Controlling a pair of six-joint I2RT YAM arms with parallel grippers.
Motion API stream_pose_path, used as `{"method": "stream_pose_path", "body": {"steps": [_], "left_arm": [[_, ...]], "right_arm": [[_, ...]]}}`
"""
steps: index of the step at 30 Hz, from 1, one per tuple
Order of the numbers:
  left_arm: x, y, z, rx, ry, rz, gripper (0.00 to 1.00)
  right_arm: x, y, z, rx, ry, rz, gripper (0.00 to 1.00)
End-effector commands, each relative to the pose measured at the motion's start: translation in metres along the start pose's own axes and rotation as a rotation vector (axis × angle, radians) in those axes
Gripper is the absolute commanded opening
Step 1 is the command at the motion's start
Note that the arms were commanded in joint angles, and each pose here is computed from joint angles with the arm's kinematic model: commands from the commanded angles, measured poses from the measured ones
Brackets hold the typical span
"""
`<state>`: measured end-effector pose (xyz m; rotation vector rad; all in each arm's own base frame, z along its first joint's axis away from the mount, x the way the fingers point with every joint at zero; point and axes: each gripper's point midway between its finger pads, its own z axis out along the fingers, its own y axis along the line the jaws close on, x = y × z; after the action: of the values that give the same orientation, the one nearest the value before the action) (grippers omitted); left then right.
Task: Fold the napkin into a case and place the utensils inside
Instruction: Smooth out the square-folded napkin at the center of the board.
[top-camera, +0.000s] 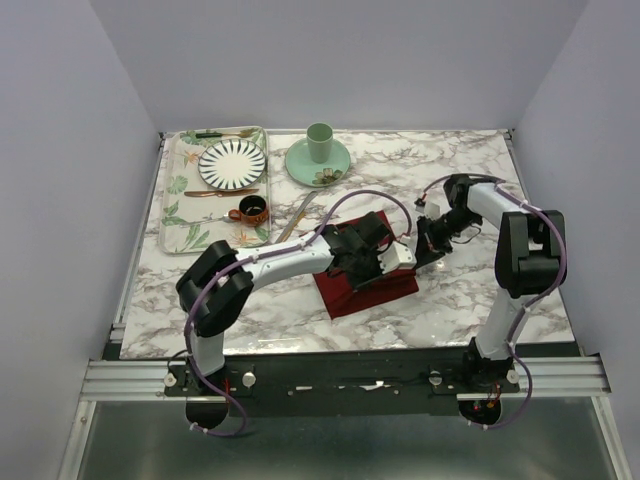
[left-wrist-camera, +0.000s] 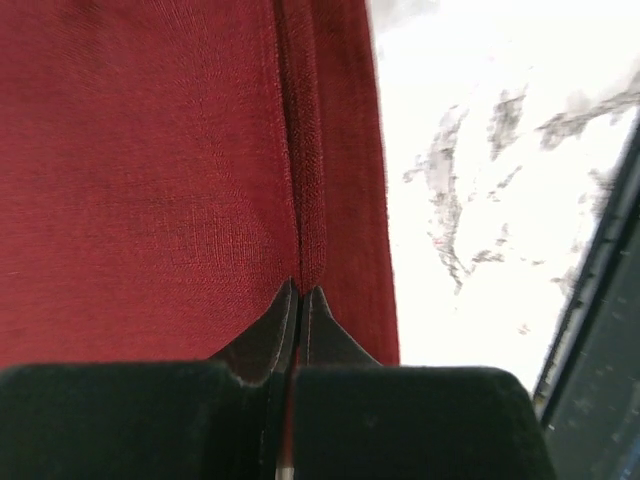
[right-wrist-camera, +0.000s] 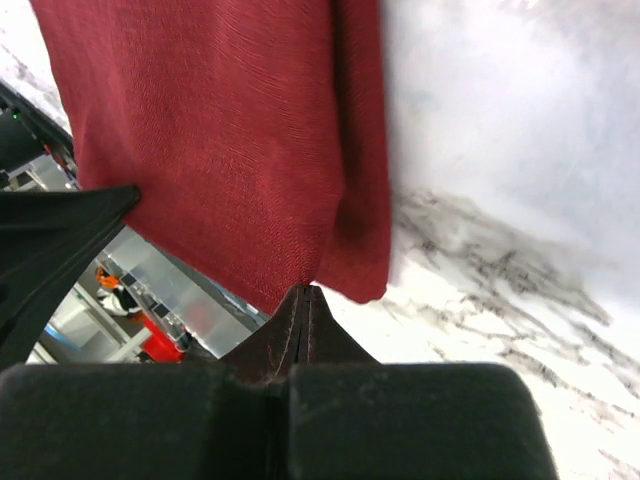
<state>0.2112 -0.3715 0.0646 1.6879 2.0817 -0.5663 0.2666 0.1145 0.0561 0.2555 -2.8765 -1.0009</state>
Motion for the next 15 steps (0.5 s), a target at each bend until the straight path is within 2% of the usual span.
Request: {"method": "stream_pose_path", "body": {"steps": [1, 15], "left_arm": [[-0.012, -0.024, -0.029, 0.028, -0.012, 0.040, 0.00], [0.026, -0.024, 0.013, 0.031, 0.086, 0.029, 0.01]], "right_arm": [[0.014, 0.001, -0.008, 0.024, 0.024, -0.015, 0.01], [0.013, -0.030, 0.016, 0.089, 0.054, 0.025, 0.01]]}}
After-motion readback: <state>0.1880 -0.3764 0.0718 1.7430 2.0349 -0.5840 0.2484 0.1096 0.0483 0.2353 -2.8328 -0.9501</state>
